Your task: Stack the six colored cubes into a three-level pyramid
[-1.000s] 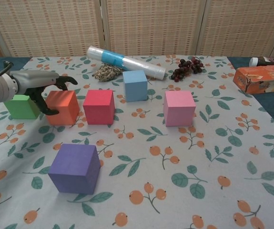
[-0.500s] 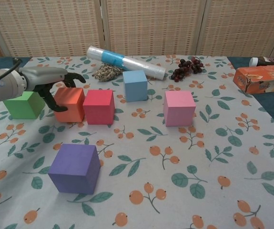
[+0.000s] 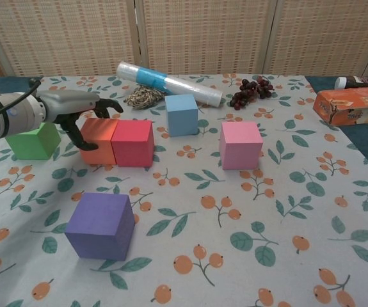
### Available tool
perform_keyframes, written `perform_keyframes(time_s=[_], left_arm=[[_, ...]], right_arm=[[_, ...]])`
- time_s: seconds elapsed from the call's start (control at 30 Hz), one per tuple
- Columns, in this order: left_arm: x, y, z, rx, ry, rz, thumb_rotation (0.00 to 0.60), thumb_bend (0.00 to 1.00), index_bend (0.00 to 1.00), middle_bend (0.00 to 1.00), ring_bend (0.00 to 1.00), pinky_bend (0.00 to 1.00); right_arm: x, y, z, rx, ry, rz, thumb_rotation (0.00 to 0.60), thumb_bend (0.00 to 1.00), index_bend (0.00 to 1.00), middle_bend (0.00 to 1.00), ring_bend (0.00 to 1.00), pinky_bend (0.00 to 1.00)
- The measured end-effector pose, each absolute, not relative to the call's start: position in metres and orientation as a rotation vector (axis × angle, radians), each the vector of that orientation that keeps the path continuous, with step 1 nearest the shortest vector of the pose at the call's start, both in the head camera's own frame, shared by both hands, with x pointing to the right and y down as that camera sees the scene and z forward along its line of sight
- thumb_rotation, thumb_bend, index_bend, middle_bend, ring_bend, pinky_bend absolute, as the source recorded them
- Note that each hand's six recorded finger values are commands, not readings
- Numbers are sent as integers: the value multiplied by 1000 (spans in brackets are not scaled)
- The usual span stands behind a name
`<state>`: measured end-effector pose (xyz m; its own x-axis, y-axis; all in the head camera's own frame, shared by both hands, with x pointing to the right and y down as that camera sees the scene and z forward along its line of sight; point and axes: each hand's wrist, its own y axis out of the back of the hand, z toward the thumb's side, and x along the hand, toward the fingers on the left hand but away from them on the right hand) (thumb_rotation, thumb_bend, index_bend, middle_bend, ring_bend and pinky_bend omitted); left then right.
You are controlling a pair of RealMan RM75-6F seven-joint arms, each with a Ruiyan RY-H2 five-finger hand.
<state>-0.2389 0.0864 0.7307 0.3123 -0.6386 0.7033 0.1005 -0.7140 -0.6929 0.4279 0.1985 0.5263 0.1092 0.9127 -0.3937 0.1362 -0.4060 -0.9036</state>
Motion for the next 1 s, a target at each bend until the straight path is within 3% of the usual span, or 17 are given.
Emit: perform_keyframes(time_s=[1.0], left_arm=[[-227, 88, 730, -1942, 440, -1446, 600, 333, 95, 314, 170, 76]], right_arm=[[434, 202, 522, -1652, -1064, 1373, 528, 0, 0, 0, 0, 54]])
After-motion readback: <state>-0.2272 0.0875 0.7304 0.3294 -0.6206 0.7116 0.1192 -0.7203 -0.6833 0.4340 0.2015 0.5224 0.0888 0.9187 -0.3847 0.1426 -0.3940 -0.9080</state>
